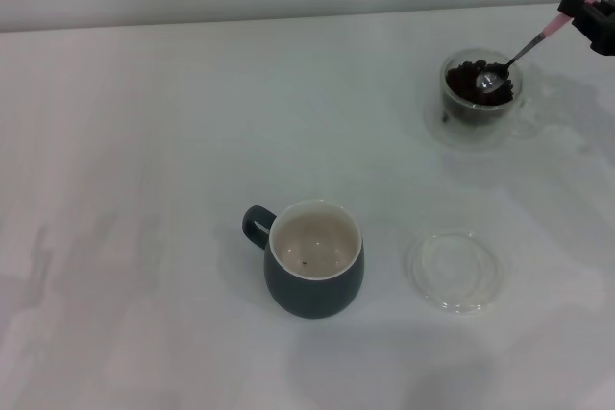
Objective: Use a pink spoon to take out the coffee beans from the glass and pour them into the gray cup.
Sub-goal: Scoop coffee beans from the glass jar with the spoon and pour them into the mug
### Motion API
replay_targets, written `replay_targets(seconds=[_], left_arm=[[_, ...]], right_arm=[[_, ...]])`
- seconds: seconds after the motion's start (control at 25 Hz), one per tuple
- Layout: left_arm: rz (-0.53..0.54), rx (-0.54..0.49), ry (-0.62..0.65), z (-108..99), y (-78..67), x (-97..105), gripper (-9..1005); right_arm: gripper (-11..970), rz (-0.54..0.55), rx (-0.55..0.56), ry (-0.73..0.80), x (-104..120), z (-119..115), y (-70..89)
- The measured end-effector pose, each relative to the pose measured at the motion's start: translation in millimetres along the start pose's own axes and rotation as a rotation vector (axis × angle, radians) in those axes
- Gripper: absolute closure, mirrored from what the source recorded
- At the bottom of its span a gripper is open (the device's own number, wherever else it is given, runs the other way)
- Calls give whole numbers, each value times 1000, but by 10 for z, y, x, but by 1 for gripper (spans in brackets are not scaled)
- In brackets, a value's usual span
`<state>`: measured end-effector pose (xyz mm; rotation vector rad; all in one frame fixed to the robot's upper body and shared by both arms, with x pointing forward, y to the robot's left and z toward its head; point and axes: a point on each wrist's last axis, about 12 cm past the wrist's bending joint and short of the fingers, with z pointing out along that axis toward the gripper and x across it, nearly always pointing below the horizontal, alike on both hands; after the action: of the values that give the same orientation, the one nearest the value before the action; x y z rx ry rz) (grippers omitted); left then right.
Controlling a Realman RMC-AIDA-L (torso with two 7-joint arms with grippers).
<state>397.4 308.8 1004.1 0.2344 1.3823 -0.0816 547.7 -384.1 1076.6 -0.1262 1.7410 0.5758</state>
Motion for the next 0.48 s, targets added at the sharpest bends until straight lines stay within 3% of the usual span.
replay_targets(seconds=[0.24,0.48], left_arm=[[0,-5,-6,38,8,-4,444],[4,4,-5,95,10,0,444]], right_arm=[[807,30,6,19,16,39,3],[807,197,9,16,43,41,14]])
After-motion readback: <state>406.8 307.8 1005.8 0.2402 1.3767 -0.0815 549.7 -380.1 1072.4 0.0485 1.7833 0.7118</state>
